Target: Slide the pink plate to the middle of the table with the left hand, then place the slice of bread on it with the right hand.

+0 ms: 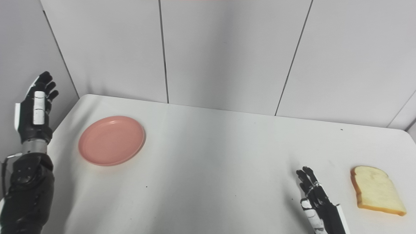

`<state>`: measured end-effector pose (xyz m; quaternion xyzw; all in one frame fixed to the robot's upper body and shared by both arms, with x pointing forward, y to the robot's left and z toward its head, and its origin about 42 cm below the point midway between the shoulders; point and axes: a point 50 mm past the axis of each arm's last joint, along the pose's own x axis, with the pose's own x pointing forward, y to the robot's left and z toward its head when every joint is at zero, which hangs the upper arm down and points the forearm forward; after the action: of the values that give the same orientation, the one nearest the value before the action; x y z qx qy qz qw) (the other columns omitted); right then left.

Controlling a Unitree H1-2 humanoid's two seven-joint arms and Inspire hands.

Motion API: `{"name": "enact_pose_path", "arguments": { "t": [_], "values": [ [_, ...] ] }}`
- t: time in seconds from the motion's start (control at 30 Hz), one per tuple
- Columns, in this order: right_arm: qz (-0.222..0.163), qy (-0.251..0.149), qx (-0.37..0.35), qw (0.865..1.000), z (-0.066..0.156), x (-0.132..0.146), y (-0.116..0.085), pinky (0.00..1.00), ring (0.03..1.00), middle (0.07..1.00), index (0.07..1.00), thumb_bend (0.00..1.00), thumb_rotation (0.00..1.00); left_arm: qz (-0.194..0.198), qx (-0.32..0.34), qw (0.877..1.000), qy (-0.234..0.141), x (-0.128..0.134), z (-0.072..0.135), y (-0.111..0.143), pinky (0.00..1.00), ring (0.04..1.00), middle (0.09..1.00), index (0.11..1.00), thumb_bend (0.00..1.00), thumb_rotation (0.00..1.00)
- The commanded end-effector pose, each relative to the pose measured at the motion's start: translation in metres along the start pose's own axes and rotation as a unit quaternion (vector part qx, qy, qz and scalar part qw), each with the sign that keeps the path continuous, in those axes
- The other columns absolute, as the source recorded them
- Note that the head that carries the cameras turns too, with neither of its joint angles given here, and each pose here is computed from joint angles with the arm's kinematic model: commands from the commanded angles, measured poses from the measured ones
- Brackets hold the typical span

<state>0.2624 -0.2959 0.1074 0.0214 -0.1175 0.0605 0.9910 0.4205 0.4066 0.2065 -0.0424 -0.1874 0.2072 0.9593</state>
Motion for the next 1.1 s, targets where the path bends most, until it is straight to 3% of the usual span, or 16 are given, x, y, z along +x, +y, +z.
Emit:
{"name": "enact_pose_path", "arguments": {
  "t": [0.0, 0.2, 0.27, 0.5, 0.6, 0.73, 0.9, 1.07],
  "values": [
    [0.002, 0.011, 0.009, 1.0, -0.01, -0.01, 0.005, 0.99, 0.932, 0.854, 0.905, 0.8, 0.67, -0.012, -0.031, 0.999, -0.042, 0.024, 0.026, -0.002, 0.84, 0.862, 0.882, 0.818, 0.94, 0.77],
    [0.004, 0.009, 0.004, 1.0, -0.009, -0.01, 0.005, 0.97, 0.898, 0.799, 0.89, 0.81, 0.68, -0.024, -0.065, 0.998, 0.002, 0.017, 0.011, -0.007, 0.81, 0.835, 0.853, 0.851, 0.9, 0.75],
    [0.005, 0.009, 0.006, 1.0, -0.009, -0.01, 0.006, 0.98, 0.891, 0.785, 0.885, 0.81, 0.67, -0.027, -0.064, 0.998, 0.013, 0.017, 0.005, -0.007, 0.86, 0.85, 0.861, 0.868, 0.88, 0.76],
    [0.005, 0.002, 0.003, 1.0, -0.005, -0.012, 0.009, 0.94, 0.854, 0.753, 0.864, 0.79, 0.67, -0.04, -0.059, 0.996, 0.044, 0.018, -0.012, -0.005, 0.86, 0.874, 0.86, 0.867, 0.78, 0.79],
    [0.005, 0.0, 0.004, 1.0, -0.003, -0.012, 0.011, 0.92, 0.848, 0.753, 0.86, 0.79, 0.65, -0.027, -0.067, 0.995, 0.075, 0.019, -0.029, 0.0, 0.8, 0.837, 0.846, 0.854, 0.9, 0.77],
    [0.002, -0.011, 0.011, 1.0, -0.003, -0.013, 0.012, 0.9, 0.834, 0.742, 0.849, 0.79, 0.63, -0.022, -0.064, 0.992, 0.106, 0.02, -0.048, 0.006, 0.78, 0.818, 0.832, 0.846, 0.96, 0.77],
    [-0.001, -0.012, 0.016, 1.0, -0.001, -0.014, 0.013, 0.91, 0.828, 0.734, 0.841, 0.79, 0.62, -0.026, -0.051, 0.991, 0.124, 0.018, -0.062, 0.009, 0.78, 0.831, 0.821, 0.834, 0.91, 0.76],
    [0.004, -0.015, 0.021, 1.0, -0.001, -0.015, 0.014, 0.91, 0.835, 0.733, 0.842, 0.8, 0.61, -0.032, -0.03, 0.99, 0.135, 0.013, -0.072, 0.013, 0.76, 0.808, 0.818, 0.82, 0.91, 0.76]
  ]
}}
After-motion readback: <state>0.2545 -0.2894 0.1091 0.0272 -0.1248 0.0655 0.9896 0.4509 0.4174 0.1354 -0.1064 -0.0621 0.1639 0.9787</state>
